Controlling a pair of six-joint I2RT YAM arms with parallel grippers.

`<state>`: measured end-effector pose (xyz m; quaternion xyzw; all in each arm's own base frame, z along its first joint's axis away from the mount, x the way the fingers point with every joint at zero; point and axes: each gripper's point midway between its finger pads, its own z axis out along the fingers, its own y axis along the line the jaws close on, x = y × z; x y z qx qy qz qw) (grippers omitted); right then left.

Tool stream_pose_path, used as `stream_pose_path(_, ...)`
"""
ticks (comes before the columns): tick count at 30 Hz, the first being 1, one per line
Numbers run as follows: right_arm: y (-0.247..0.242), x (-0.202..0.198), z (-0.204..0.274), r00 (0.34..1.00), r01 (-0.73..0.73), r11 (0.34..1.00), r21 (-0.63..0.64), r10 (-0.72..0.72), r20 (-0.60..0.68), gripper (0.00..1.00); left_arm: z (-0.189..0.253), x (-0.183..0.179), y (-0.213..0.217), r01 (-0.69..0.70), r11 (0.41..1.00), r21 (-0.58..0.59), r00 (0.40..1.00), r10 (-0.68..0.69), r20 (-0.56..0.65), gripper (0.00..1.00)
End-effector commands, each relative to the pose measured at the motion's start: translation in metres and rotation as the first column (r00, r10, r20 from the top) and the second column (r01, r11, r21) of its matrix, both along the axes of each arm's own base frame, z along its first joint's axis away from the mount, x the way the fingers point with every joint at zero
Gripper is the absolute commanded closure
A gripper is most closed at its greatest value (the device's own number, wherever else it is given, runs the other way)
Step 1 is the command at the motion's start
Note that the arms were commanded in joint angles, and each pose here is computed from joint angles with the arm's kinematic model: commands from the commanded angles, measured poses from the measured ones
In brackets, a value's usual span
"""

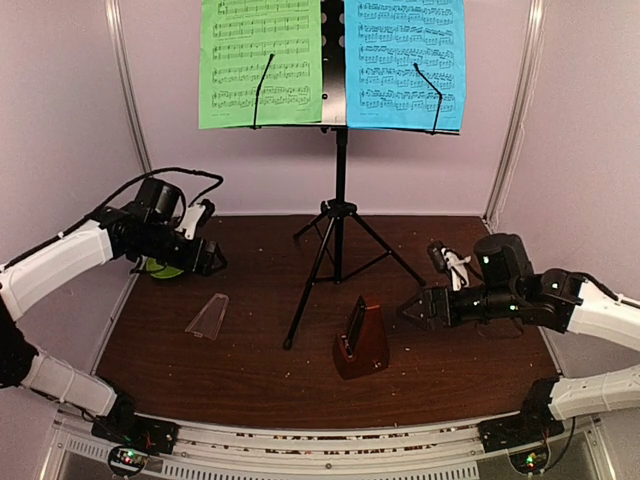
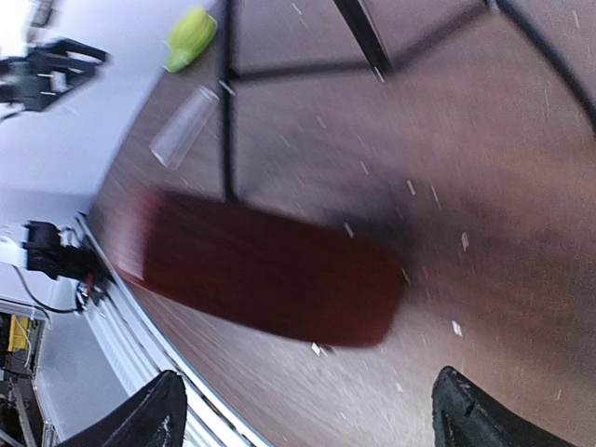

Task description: Set up the instrument practice props

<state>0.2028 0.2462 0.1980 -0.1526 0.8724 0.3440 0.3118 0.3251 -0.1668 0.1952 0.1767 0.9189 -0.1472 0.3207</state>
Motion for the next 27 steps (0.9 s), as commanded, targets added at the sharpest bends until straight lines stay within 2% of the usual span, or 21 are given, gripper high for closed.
stream_pose_path(1,-0.013,-0.015,-0.048,0.992,0.025,0.999,-0.040,-0.030,-0.121,0.11,0.029,-0.024,-0.056,0.277,0.956,-0.095,0.946,-0.254,0.204,0.27)
stream_pose_path(4,-0.011,-0.018,-0.064,0.987,0.039,0.999,-0.025,-0.042,-0.153,0.16,0.041,-0.048,-0.084,0.392,0.914,-0.108,0.890,-0.346,0.297,0.28)
stream_pose_path(6,-0.008,-0.016,-0.072,0.986,0.047,0.999,-0.011,-0.048,-0.162,0.20,0.041,-0.055,-0.101,0.432,0.891,-0.141,0.874,-0.374,0.311,0.30)
stream_pose_path(13,0.009,-0.010,-0.089,0.982,0.028,0.999,-0.019,-0.031,-0.186,0.29,0.012,-0.050,-0.135,0.431,0.896,-0.102,0.890,-0.404,0.212,0.40)
stream_pose_path(20,0.020,0.004,-0.104,0.982,0.043,0.998,-0.043,-0.050,-0.180,0.44,0.003,-0.042,-0.144,0.433,0.897,-0.088,0.890,-0.411,0.197,0.41)
stream_pose_path(27,0.034,0.021,-0.111,0.981,0.055,0.997,-0.056,-0.065,-0.183,0.51,-0.006,-0.041,-0.155,0.479,0.875,-0.073,0.869,-0.460,0.183,0.42)
